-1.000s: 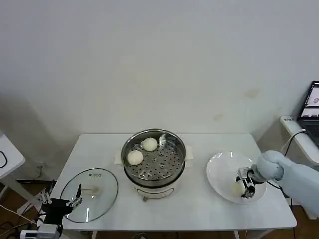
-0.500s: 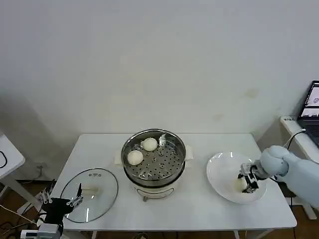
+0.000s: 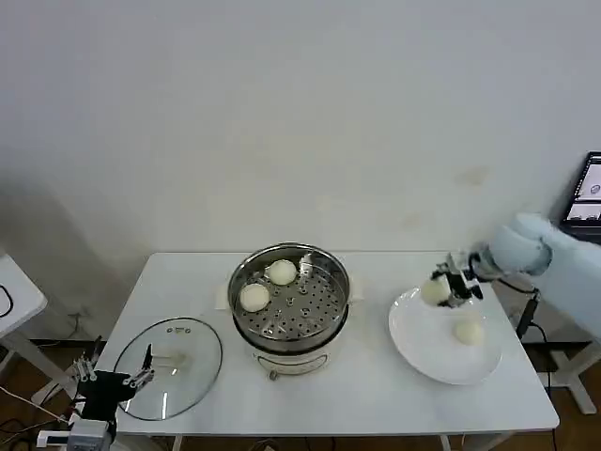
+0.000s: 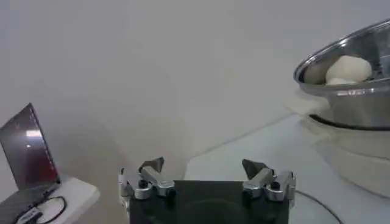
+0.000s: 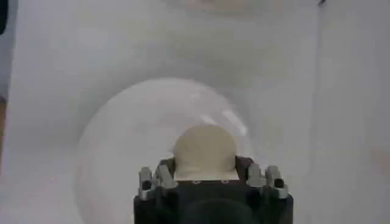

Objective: Take steamed baozi put them in steamer then cover it.

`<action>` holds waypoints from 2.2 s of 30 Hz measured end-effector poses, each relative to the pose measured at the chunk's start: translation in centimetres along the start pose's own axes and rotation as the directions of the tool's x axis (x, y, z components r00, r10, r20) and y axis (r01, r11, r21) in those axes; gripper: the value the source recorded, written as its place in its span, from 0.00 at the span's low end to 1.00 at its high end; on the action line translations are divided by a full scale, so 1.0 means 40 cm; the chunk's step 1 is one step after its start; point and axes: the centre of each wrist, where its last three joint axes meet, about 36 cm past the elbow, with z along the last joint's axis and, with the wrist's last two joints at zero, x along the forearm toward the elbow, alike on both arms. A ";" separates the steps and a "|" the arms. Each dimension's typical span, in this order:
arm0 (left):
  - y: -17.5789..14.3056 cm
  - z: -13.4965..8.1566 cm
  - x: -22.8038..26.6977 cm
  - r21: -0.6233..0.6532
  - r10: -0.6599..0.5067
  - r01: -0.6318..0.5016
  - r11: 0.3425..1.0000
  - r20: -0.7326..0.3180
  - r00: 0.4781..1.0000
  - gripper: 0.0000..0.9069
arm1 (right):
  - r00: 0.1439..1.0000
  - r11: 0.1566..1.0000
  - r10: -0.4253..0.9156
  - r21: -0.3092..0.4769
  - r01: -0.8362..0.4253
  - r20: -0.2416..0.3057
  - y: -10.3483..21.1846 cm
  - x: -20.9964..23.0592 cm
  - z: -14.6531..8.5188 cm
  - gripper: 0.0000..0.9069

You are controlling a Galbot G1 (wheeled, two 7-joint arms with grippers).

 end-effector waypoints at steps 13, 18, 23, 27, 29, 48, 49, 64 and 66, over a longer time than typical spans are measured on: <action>0.019 0.007 0.006 0.001 -0.025 0.025 1.000 -0.018 1.000 1.00 | 0.992 0.962 0.017 0.267 -0.049 0.121 -0.156 0.077 -0.343 0.72; 0.024 0.010 0.014 0.001 -0.035 0.035 0.999 -0.026 0.999 1.00 | 0.989 0.920 -0.029 0.391 -0.030 0.143 -0.161 0.045 -0.470 0.72; 0.032 0.011 0.019 0.003 -0.049 0.049 0.999 -0.031 0.998 1.00 | 0.986 0.858 -0.084 0.513 -0.002 0.145 -0.139 0.000 -0.572 0.72; 0.034 0.017 0.023 0.006 -0.054 0.055 0.998 -0.039 0.998 1.00 | 0.983 0.802 -0.123 0.597 0.019 0.133 -0.110 -0.040 -0.620 0.72; 0.034 0.020 0.024 0.007 -0.057 0.057 0.998 -0.043 0.997 1.00 | 0.981 0.770 -0.144 0.637 0.031 0.128 -0.095 -0.061 -0.641 0.72; 0.033 0.029 0.028 0.017 -0.072 0.073 0.997 -0.053 0.996 1.00 | 0.967 0.572 -0.238 0.818 0.060 0.096 -0.018 -0.181 -0.722 0.72; 0.033 0.029 0.028 0.018 -0.072 0.073 0.997 -0.054 0.996 1.00 | 0.966 0.567 -0.242 0.822 0.062 0.094 -0.014 -0.186 -0.723 0.72; 0.032 0.031 0.029 0.019 -0.072 0.073 0.997 -0.054 0.996 1.00 | 0.960 0.516 -0.266 0.854 0.069 0.083 0.011 -0.228 -0.740 0.73; 0.032 0.031 0.028 0.018 -0.072 0.074 0.997 -0.054 0.996 1.00 | 0.961 0.511 -0.264 0.857 0.071 0.078 0.009 -0.231 -0.741 0.83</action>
